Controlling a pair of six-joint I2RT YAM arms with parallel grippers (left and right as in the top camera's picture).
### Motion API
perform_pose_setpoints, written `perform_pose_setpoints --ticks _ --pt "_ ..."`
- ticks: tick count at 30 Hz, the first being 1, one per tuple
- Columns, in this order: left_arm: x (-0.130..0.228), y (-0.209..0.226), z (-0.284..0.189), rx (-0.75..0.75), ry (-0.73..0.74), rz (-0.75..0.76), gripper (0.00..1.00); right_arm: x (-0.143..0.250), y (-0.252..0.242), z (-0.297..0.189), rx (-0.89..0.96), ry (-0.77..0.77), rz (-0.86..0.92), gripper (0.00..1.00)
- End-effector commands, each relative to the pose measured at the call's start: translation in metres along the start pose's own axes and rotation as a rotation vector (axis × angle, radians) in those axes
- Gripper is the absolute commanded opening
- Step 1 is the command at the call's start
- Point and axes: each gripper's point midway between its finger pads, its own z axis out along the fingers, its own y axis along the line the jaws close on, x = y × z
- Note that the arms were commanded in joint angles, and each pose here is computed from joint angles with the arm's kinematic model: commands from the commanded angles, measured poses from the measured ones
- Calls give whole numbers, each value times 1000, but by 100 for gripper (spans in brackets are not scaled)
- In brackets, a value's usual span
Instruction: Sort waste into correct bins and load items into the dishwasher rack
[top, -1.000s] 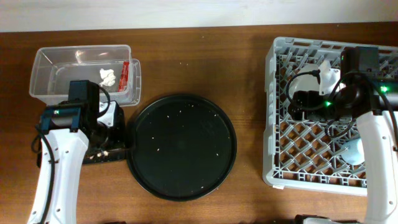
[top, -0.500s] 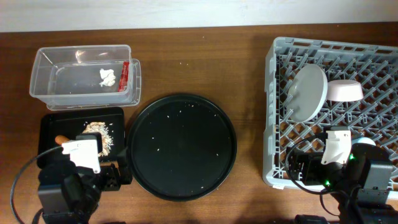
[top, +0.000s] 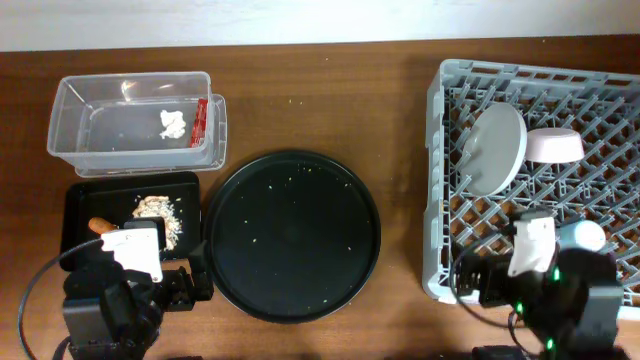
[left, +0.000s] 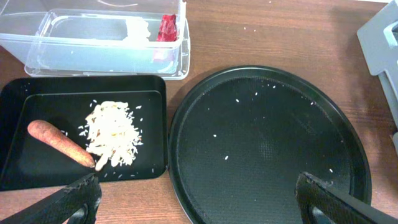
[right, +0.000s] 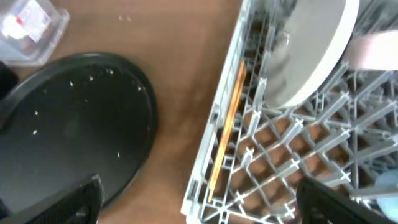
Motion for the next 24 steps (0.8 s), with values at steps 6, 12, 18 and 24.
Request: perform_pose_setpoints --ticks 6,12,18,24 --pt "2 2 1 -8 1 9 99 1 12 43 -83 -530 -136 98" --pt "2 2 1 -8 1 9 99 4 -32 71 144 -694 -86 98" --pt "2 2 1 -8 1 9 99 26 -34 88 151 -579 -114 98" --pt "2 2 1 -8 1 9 99 26 -34 88 151 -579 -114 98"
